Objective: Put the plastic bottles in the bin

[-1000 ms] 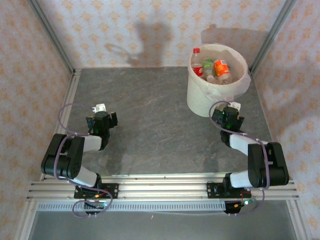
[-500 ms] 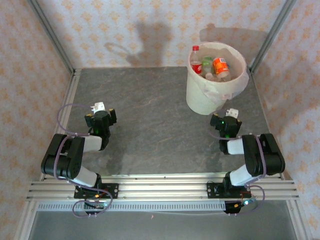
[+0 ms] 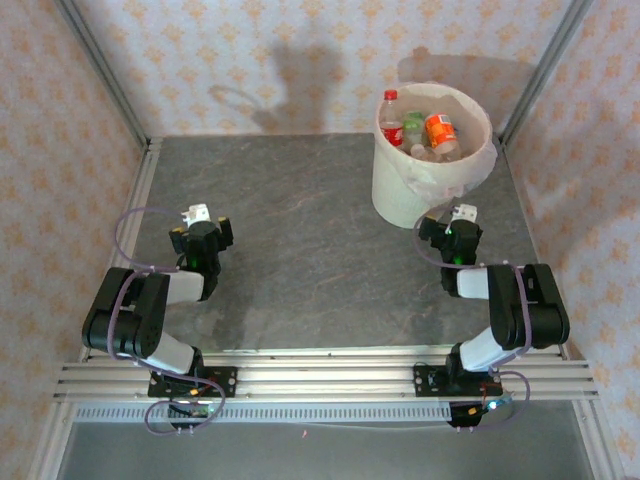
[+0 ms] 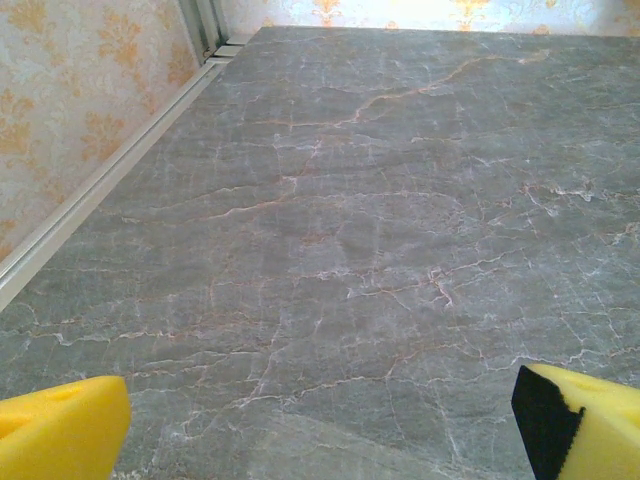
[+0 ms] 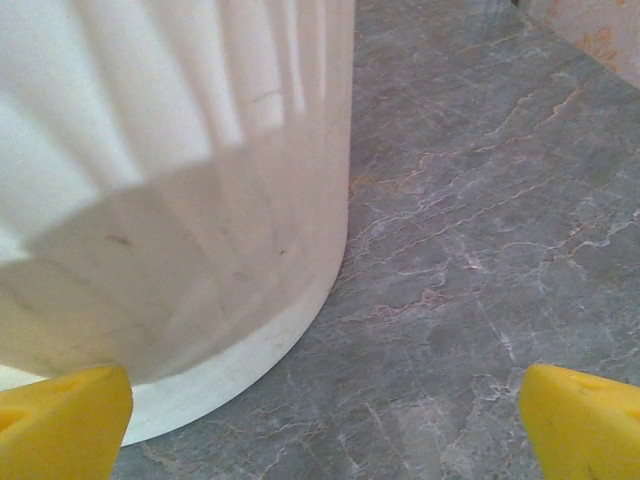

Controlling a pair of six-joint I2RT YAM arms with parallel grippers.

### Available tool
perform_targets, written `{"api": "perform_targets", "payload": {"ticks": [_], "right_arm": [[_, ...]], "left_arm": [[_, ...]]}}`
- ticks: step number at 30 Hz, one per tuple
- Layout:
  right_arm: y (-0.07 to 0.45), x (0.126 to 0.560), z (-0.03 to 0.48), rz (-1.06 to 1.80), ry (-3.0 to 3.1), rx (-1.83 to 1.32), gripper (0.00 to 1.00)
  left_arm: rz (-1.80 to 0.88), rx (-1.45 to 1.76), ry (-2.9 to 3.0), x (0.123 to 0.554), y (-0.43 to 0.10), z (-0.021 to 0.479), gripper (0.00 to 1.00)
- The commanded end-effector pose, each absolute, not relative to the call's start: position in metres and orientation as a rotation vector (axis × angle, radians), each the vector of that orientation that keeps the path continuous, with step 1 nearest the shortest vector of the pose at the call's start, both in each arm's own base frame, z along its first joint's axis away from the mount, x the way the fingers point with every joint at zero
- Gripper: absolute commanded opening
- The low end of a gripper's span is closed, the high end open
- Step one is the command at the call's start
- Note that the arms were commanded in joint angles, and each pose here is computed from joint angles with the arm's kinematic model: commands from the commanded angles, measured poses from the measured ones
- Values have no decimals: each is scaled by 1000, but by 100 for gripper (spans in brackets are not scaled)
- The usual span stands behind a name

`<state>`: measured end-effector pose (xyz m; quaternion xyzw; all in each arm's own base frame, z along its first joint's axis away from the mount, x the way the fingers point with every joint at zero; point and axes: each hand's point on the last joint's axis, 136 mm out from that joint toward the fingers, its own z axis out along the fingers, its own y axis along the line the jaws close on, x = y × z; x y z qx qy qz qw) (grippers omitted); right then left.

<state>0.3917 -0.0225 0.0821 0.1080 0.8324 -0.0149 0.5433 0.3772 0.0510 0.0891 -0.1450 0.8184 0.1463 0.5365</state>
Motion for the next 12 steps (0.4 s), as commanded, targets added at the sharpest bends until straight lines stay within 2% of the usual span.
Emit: {"api": "perform_targets", "payload": {"ticks": [1,12], "right_arm": [[-20,395,88,-18,1964,235,99],[-20,395,88,-18,1966,236,99]], "left_arm": [[368,-368,1894,379,55,102,100],[367,-367,1894,379,54,102,100]]}}
